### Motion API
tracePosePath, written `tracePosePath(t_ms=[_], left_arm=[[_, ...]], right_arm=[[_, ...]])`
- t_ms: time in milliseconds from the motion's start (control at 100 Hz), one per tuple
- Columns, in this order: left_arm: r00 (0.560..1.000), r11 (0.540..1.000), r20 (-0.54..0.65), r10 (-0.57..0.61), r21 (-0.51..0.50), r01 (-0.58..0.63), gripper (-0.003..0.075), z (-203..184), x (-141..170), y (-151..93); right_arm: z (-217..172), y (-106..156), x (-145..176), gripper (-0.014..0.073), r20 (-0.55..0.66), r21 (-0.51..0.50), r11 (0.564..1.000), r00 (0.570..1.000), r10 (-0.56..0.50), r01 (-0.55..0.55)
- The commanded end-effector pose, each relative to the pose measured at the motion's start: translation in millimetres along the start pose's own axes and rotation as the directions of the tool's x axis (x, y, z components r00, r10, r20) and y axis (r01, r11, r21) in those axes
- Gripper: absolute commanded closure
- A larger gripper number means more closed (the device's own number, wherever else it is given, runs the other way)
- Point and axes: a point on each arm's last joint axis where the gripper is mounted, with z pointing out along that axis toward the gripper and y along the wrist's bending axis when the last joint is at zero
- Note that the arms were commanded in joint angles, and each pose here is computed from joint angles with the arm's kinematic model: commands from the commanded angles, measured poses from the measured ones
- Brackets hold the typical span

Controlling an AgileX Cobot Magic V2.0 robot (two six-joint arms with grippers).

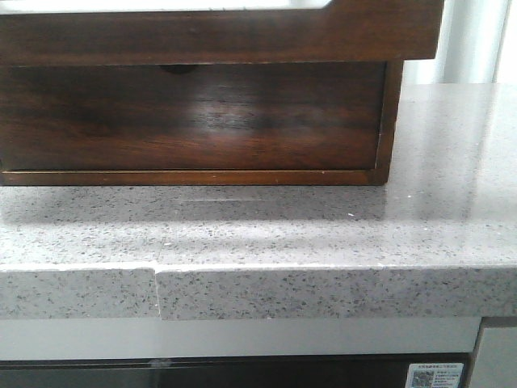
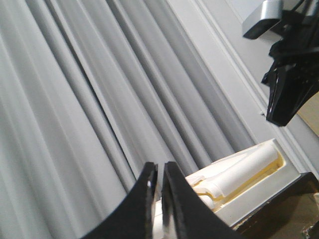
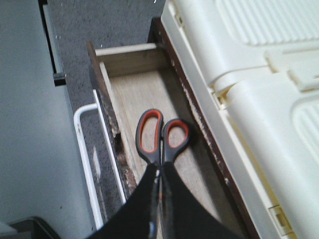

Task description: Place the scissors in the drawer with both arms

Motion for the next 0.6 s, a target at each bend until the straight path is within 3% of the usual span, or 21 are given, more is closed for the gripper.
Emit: tracePosePath(t_ms=[0, 120, 290, 450, 590], left_arm=[[0.997, 0.997, 0.034, -0.067, -0.034, 0.068, 0.0741, -5.1, -11.8, 7.2], [0.978, 0.974, 0.015, -0.209, -0.083, 0.209, 0.0741, -14.8, -11.4, 11.1], [0.969, 0.963, 0.001, -0.246, -0.114, 0.244, 0.0741, -21.9, -7.8, 11.5], [0.922, 0.917, -0.021, -0.387, -0.116, 0.382, 0.0741, -22.9, 8.3, 4.0], [0.913, 0.913, -0.06, -0.403, -0.102, 0.396, 0.0741, -23.5, 25.4, -5.8]], right_arm=[[-40.2, 8.2, -18.6, 0.0643, 0.164, 0.1, 0.995, 0.986, -0.008, -0.009], [-68.8, 20.1, -22.9, 0.0643, 0.23, 0.137, 0.99, 0.973, -0.012, -0.02], [-99.7, 39.6, -15.3, 0.0643, 0.299, 0.186, 0.982, 0.954, -0.033, -0.025], [-123.9, 61.6, 5.5, 0.0643, 0.383, 0.241, 0.967, 0.924, -0.021, -0.078], [-137.1, 82.0, 34.2, 0.0643, 0.439, 0.294, 0.949, 0.898, -0.03, -0.113]])
